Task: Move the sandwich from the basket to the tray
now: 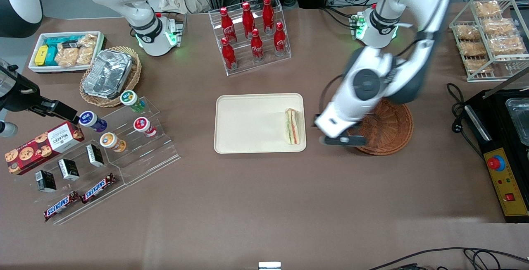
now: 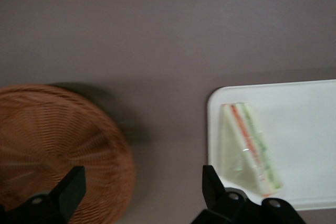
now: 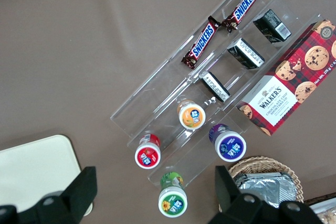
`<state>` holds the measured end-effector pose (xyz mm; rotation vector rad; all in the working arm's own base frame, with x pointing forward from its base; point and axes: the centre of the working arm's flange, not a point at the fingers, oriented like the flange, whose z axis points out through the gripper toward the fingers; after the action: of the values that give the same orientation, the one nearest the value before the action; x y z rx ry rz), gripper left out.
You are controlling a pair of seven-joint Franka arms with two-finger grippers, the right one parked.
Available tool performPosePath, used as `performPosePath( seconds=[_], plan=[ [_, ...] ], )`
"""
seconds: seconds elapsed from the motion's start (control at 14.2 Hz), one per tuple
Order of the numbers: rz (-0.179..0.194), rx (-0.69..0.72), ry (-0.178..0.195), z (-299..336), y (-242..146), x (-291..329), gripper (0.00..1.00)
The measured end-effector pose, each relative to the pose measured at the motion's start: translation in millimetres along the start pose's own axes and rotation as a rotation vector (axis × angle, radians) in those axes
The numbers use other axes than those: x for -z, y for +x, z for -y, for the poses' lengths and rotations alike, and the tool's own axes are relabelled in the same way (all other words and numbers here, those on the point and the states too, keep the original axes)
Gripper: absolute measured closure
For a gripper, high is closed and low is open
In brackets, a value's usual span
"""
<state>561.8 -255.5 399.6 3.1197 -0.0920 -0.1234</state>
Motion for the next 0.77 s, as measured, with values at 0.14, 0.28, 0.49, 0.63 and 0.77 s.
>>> performPosePath(
  seconds=[0.14, 0.28, 0.49, 0.63, 0.77],
  plan=[
    [0.001, -0.021, 0.008, 68.4, 2.1, 42.9, 0.01],
    [-0.003, -0.036, 0.000, 124.7, -2.2, 74.9, 0.01],
    [-0.048, -0.033, -0.003, 166.0, -3.3, 103.2, 0.01],
    [-0.072, -0.053, 0.041, 171.9, -1.2, 113.4, 0.00],
    [-0.083, -0.067, 0.107, 177.4, -2.4, 121.6, 0.00]
  ],
)
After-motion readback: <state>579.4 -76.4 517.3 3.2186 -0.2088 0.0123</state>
